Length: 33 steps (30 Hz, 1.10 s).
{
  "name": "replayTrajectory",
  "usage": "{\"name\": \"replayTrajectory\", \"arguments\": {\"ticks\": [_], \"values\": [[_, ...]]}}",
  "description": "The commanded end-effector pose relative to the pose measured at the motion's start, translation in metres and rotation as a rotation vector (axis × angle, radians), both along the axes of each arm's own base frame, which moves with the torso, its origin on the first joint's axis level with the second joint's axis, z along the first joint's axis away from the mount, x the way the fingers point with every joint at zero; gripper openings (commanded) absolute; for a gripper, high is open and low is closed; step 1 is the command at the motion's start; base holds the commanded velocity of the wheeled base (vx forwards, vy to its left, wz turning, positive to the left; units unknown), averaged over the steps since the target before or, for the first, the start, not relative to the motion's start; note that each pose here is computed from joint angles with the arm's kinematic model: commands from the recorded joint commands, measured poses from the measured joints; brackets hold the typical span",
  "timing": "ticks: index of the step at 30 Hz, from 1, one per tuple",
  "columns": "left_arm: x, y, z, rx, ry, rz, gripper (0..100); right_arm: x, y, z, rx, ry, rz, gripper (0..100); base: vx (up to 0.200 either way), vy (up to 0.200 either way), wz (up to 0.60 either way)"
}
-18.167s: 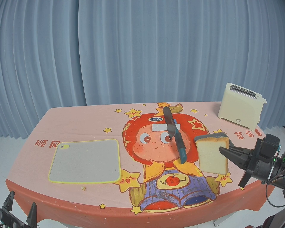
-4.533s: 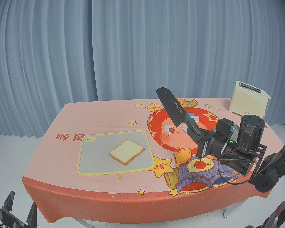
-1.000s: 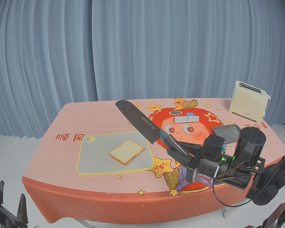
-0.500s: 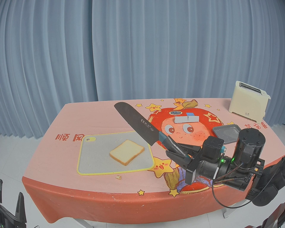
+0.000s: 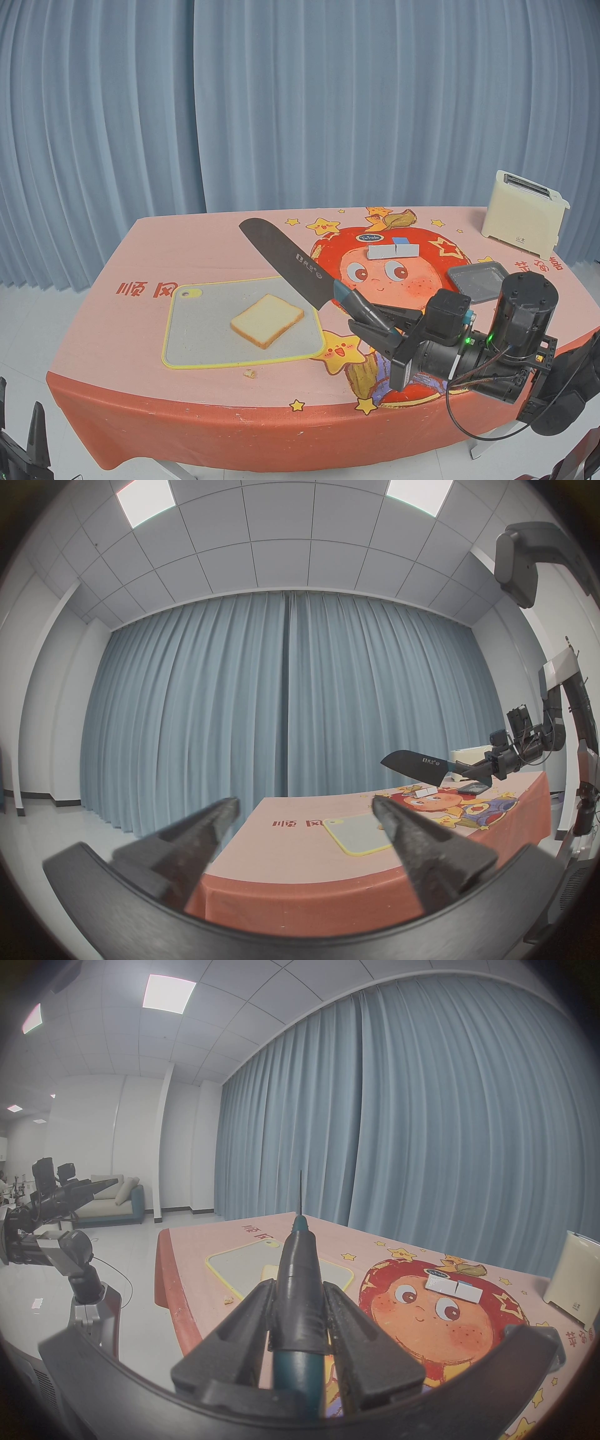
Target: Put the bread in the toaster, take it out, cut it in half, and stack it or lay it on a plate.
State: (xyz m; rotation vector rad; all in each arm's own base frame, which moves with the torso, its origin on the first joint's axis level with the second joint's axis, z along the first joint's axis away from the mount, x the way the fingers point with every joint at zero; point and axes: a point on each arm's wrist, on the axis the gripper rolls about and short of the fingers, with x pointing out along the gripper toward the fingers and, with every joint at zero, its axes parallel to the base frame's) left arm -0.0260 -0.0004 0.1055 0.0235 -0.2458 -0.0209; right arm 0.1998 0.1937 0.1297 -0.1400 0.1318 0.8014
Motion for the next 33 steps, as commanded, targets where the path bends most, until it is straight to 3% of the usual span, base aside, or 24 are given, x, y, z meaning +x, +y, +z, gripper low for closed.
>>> {"name": "replayTrajectory", "arguments": {"ticks": [1,4,10,17,26,33], "values": [[0.0,0.0,-0.004,-0.001,-0.007,-0.008,0,-0.001,0.0,-0.001,-0.002,0.001,0.002,0,0.0,0.0,0.0],[0.0,0.0,-0.004,-0.005,-0.01,-0.01,0,-0.001,0.0,-0.001,-0.002,0.001,0.002,0,0.0,0.0,0.0],[0.0,-0.002,-0.003,0.018,-0.016,-0.093,0,-0.004,0.001,-0.002,-0.008,0.008,0.013,0,0.0,0.0,0.0],[0.001,-0.002,0.004,0.019,-0.007,-0.101,0,-0.004,0.001,-0.002,-0.008,0.008,0.013,0,0.0,0.0,0.0],[0.024,-0.002,0.029,0.026,0.012,-0.102,0,-0.004,0.001,-0.004,-0.013,0.013,0.013,0,0.0,0.0,0.0],[0.062,-0.003,0.053,0.052,0.022,-0.113,0,-0.004,0.002,-0.007,-0.023,0.023,0.012,0,0.0,0.0,0.0]]}}
